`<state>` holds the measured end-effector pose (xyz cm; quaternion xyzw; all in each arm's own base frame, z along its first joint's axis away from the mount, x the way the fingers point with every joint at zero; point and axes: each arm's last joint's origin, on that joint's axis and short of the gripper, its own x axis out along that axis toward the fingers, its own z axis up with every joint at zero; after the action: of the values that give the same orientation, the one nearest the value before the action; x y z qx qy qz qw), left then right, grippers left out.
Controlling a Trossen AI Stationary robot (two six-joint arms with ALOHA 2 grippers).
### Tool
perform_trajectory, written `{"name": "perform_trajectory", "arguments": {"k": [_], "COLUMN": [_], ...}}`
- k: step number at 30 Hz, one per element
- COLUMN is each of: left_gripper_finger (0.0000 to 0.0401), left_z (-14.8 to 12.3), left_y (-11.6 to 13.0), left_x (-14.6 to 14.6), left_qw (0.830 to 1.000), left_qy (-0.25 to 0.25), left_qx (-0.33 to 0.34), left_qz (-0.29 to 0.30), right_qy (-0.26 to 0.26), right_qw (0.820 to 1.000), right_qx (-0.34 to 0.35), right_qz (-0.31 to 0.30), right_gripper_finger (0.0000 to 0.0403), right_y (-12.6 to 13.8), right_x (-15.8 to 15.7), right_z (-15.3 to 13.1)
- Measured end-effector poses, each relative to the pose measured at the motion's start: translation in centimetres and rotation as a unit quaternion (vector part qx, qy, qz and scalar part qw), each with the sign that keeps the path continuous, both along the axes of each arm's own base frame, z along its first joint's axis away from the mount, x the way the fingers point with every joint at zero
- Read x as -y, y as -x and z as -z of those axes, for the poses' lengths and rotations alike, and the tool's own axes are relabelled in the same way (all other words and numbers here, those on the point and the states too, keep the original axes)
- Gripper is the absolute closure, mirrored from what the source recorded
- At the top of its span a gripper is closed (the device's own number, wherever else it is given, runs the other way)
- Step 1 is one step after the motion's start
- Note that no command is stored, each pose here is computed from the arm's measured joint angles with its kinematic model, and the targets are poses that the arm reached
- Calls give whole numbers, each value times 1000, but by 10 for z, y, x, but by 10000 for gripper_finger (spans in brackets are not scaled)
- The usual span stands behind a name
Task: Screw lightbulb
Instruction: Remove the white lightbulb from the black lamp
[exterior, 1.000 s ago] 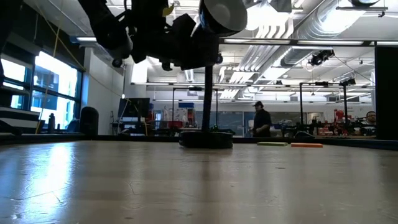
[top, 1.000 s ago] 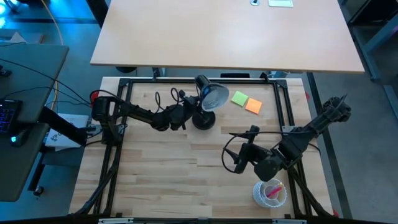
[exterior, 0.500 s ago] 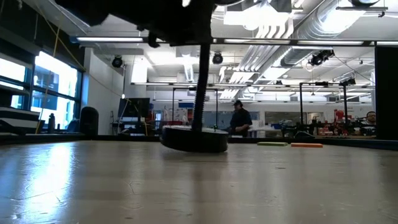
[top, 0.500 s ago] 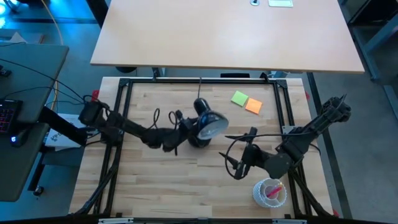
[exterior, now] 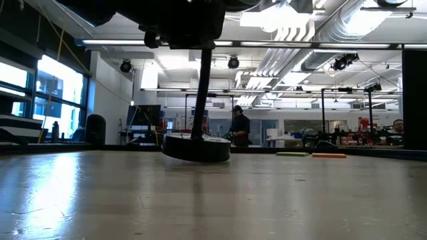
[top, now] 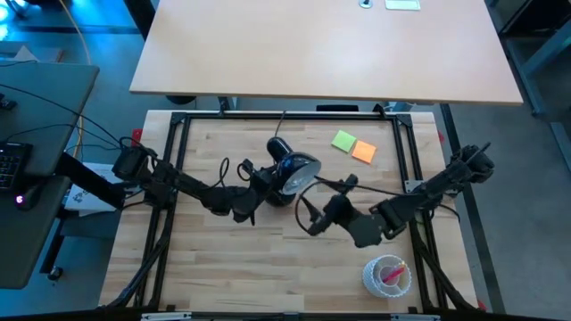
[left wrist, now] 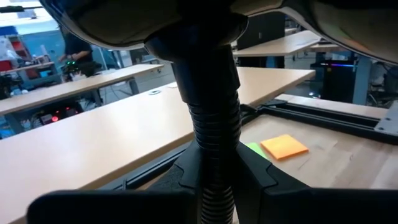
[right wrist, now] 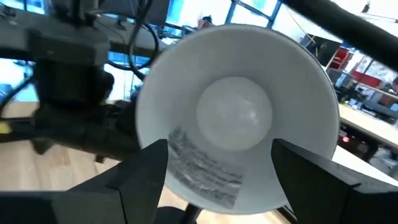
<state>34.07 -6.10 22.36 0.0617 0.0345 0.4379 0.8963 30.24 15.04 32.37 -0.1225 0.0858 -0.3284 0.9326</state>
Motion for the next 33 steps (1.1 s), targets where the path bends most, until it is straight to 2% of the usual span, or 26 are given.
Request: {"name": "perform_trajectory", "arguments": {"k": [5, 8, 12, 26, 30, 33], "left_gripper_finger": [358, 358, 357, 356, 356, 355], "left_z": [1, 1, 1, 2, 2, 2], "left_y": [1, 1, 1, 0, 0, -1], "left_x": [3, 6, 6, 7, 8, 8], "left_qw": [1000, 1000, 1000, 999, 999, 999], "left_qy": [0, 2, 3, 10, 11, 10], "left_qx": [-2, -2, -1, 0, 0, -1], "left_qz": [5, 9, 11, 35, 47, 52], "right_qy": [-11, -27, -35, 45, 96, 172], "right_qw": [1000, 999, 999, 997, 991, 973], "right_qx": [12, 8, 12, -55, -97, -156], "right_qz": [9, -23, -26, -21, -16, -18], "right_gripper_finger": [119, 119, 119, 103, 103, 103], "right_y": [-4, -8, -15, -24, -25, -26], "right_x": [8, 13, 24, 46, 50, 54], "right_z": [-2, 0, -1, -1, -1, -2]}}
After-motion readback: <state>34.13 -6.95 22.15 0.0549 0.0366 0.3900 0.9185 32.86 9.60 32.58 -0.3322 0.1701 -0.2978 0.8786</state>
